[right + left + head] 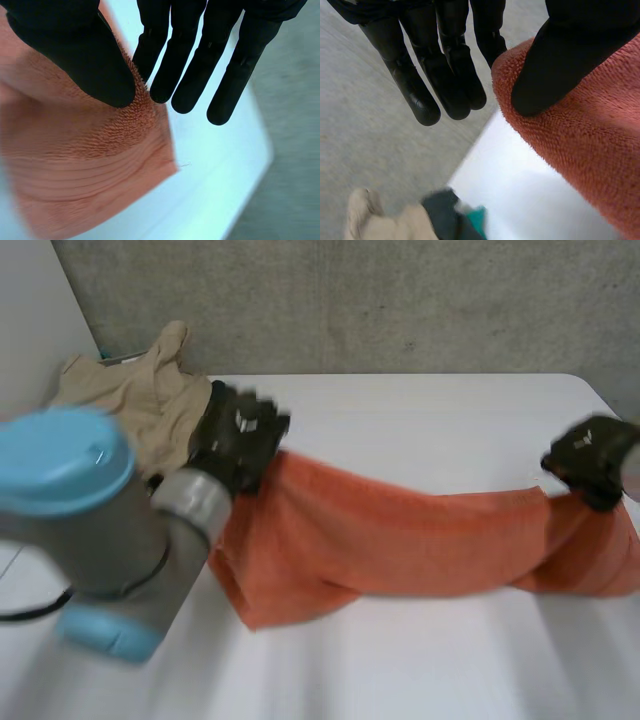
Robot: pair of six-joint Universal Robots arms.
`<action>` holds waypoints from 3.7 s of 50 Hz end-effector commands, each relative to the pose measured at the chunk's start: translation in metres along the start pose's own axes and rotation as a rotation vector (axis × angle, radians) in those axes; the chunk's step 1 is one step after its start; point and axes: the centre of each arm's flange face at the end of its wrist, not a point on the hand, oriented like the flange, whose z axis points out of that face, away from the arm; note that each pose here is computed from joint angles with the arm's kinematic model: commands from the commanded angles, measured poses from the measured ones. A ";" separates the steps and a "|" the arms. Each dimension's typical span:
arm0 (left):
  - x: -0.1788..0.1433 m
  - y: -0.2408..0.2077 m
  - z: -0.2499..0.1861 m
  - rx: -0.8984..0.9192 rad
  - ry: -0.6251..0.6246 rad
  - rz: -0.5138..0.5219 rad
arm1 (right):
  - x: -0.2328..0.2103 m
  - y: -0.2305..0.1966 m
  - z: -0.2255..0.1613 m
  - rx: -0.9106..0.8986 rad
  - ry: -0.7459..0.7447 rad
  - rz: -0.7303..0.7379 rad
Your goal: Fold the laundry.
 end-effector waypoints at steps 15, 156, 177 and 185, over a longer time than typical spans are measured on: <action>-0.118 -0.131 0.073 0.496 -0.466 0.056 | 0.124 -0.105 -0.011 0.806 0.770 0.192; -0.163 -0.107 0.103 0.550 -0.484 -0.006 | 0.141 -0.087 0.012 0.765 0.883 0.100; -0.056 0.039 0.048 0.026 -0.176 -0.102 | 0.008 -0.006 0.059 0.527 0.395 0.254; -0.006 0.088 0.005 -0.165 -0.038 -0.117 | -0.057 0.037 0.051 0.269 0.119 0.328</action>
